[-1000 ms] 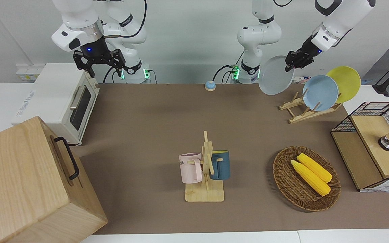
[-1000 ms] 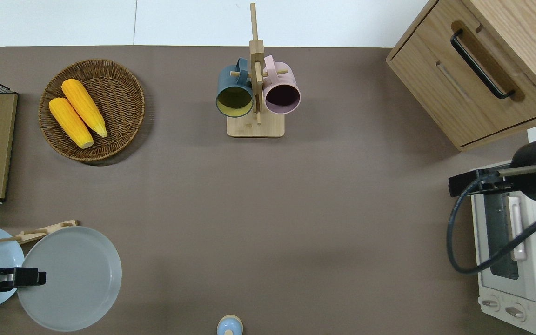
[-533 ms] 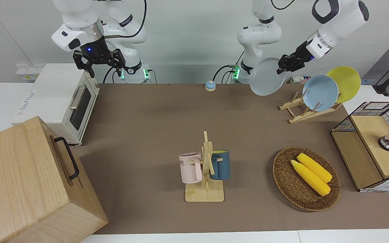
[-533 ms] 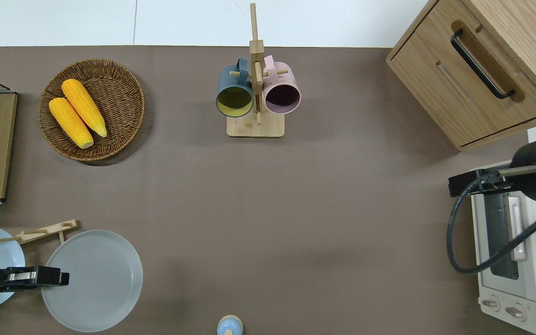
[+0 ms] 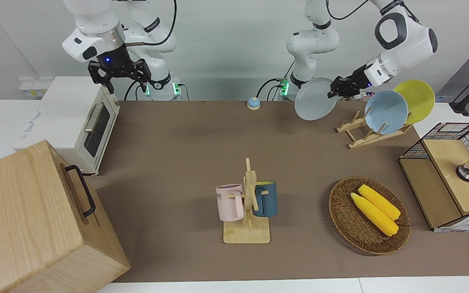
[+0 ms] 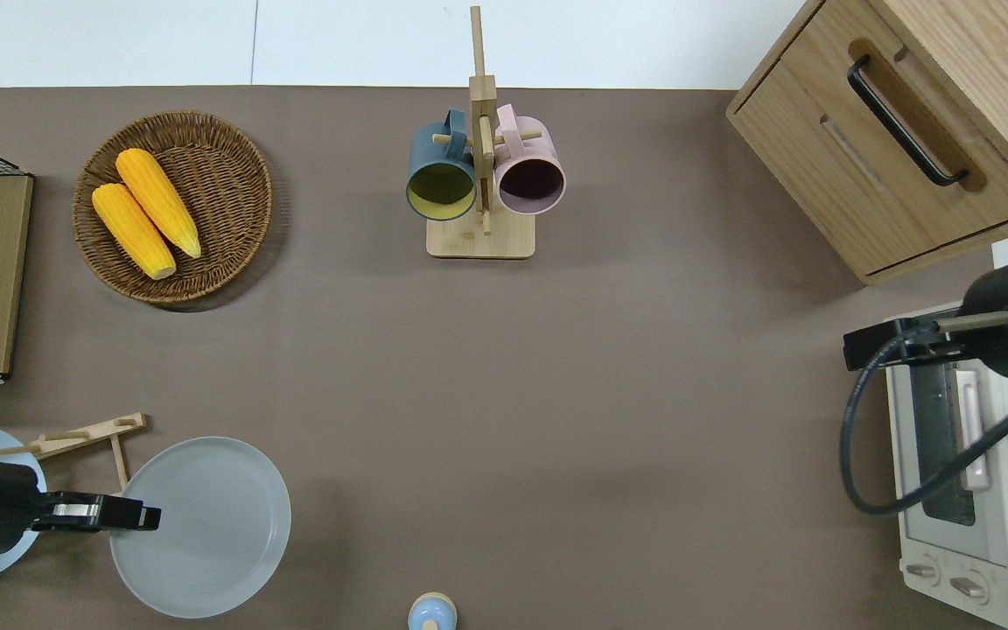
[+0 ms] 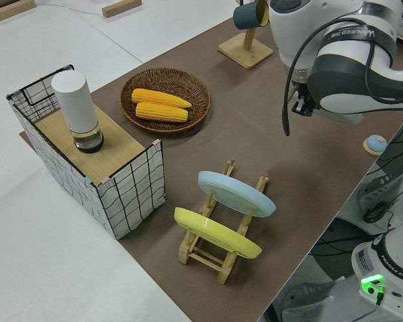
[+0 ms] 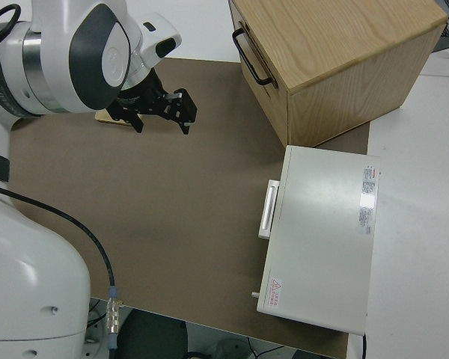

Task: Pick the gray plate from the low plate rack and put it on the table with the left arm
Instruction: 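Carry the gray plate away from the rack and lower it onto the table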

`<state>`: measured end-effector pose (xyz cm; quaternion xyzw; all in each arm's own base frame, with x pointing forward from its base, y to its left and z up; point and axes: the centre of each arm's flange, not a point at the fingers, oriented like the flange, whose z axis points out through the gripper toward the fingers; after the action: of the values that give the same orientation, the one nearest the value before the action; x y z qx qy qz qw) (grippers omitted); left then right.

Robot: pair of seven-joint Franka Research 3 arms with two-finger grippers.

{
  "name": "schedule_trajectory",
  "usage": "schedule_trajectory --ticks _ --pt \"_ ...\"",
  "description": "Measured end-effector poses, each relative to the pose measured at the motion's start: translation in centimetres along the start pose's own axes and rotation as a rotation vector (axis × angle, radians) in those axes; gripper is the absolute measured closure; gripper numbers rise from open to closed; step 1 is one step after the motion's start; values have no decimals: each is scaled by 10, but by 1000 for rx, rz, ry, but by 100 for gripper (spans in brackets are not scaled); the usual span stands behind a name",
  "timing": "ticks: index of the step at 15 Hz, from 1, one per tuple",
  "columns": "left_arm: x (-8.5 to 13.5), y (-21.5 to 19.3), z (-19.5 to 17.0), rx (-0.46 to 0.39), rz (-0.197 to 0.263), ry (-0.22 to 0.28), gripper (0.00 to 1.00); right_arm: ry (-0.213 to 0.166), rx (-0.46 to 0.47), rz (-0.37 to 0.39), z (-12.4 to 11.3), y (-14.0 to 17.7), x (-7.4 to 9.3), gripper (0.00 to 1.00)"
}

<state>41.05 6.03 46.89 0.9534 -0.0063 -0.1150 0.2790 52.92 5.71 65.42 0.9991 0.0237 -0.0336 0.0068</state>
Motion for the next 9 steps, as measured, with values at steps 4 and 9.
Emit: schedule_trajectory --ticks 4,9 --pt "11 -19 27 -30 55 -18 89 0 0 0 0 0 0 1" --pt "21 -37 50 -36 78 -29 89 0 0 0 0 0 0 1"
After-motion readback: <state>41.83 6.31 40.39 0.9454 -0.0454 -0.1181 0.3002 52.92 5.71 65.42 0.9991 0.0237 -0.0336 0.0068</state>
